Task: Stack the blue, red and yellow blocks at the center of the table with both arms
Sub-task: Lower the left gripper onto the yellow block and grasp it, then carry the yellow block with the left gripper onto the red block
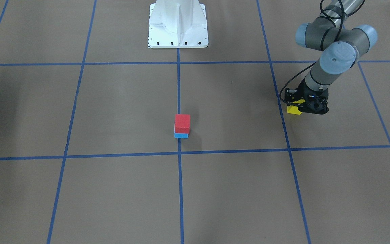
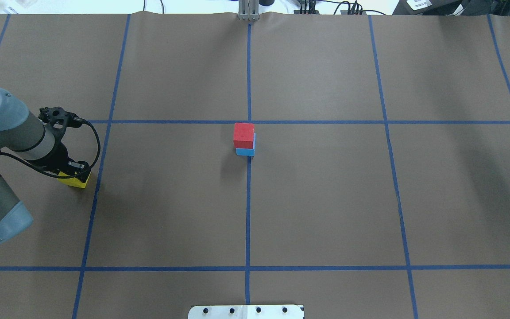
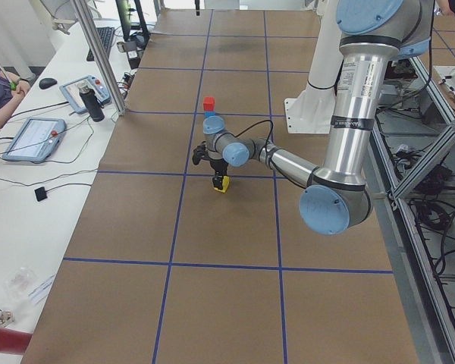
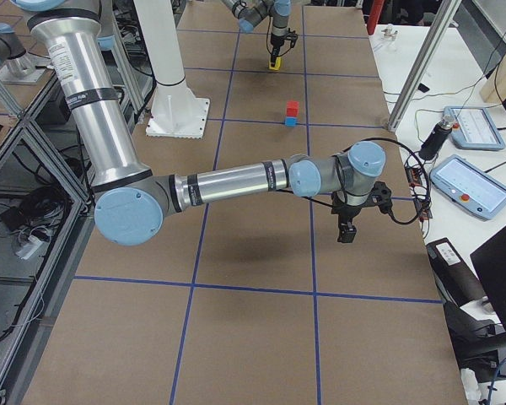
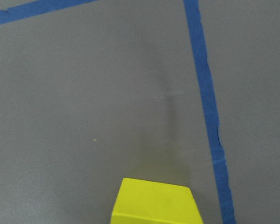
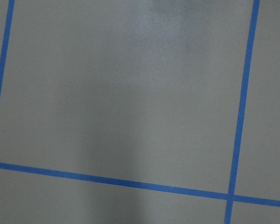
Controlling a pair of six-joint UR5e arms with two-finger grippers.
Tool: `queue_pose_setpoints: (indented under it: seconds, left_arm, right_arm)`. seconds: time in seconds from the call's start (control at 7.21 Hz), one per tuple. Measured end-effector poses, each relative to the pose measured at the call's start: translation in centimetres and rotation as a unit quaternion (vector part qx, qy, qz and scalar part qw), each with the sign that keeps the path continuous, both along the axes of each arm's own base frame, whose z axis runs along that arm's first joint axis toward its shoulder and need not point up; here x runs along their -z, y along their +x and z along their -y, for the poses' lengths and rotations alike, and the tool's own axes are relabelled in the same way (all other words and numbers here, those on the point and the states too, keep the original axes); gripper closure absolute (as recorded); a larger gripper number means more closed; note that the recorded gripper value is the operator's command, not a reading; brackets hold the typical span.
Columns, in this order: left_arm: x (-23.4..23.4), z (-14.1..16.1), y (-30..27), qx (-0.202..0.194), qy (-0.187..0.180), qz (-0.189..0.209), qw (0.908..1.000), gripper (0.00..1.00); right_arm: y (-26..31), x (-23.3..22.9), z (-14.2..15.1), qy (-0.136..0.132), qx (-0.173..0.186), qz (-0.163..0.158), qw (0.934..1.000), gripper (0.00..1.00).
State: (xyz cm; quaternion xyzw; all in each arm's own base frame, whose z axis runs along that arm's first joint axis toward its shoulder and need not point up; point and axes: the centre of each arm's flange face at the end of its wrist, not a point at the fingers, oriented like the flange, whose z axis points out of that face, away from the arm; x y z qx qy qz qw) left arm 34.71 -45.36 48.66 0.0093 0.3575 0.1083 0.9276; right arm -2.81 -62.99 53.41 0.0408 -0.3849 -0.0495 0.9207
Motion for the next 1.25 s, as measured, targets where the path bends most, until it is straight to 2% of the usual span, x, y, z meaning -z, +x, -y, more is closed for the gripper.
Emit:
queue_pose_setpoints:
  seconds: [0.28,0.55,0.97,1.25]
  left_arm:
    - [1.7,-0.1,-0.7,0.001,0.006,-0.009,0.9999,1.00]
    - [6.9,-0.1,-2.1,0.007,-0.002,-0.007,1.0000,1.00]
    - [21.2,1.8,-1.4,0.016,-0.020,0.000,0.9997,1.00]
    - [29.3,3.6,1.3,0.038,-0.052,-0.010,0.9979,1.00]
  right_arm:
    - [0.0,0.2,0.1,0.001,0.000,0.000,1.0000,0.01]
    - [-0.1,0.5,0.3,0.003,0.000,0.002,1.0000,0.01]
    - [-0.1,0.3,0.1,0.001,0.001,0.003,1.0000,0.01]
    - [0.0,-0.3,-0.3,0.000,0.003,0.004,1.0000,0.01]
